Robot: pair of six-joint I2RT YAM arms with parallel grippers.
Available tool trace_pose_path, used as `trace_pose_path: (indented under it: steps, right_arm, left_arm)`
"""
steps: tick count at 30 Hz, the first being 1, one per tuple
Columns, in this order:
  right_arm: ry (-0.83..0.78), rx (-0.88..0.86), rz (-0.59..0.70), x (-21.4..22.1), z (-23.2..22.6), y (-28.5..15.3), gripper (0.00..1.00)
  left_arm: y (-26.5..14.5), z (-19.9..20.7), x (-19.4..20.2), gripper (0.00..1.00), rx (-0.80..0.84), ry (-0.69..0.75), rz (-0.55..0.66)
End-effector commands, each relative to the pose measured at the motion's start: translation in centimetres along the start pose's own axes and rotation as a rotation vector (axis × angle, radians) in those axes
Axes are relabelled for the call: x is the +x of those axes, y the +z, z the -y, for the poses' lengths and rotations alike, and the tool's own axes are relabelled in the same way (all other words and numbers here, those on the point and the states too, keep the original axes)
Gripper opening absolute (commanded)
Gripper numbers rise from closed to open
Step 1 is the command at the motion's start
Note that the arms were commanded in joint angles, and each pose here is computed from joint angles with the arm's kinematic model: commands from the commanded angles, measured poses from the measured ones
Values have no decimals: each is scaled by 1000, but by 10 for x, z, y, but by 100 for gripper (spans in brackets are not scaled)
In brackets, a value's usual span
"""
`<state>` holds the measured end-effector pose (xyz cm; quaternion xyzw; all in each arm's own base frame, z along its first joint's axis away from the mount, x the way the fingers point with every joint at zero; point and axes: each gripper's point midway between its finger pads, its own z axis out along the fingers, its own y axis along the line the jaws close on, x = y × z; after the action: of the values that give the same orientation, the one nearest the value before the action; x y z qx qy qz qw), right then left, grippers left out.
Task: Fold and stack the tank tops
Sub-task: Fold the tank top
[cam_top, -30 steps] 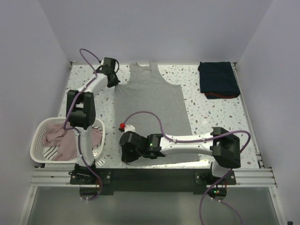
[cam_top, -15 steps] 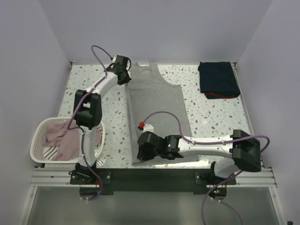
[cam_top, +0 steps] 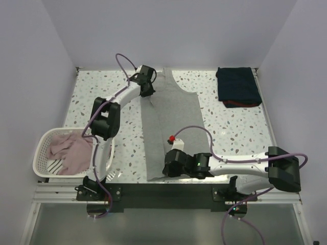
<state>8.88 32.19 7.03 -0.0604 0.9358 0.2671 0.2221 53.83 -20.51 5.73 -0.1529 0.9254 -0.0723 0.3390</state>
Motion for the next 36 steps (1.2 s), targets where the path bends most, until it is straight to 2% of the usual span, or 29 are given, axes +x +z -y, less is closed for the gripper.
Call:
trace_pose_path:
  steps: [1, 24, 36]
  right_arm:
    - [59, -14, 67, -11, -1, -3, 0]
    - [52, 22, 41, 16, 10, 6, 0]
    - [34, 41, 57, 16, 7, 3, 0]
  left_arm:
    - [-10, 21, -22, 0, 32, -32, 66]
    - [-16, 39, -24, 0, 76, -55, 80]
    - [-26, 46, -30, 0, 116, -62, 96]
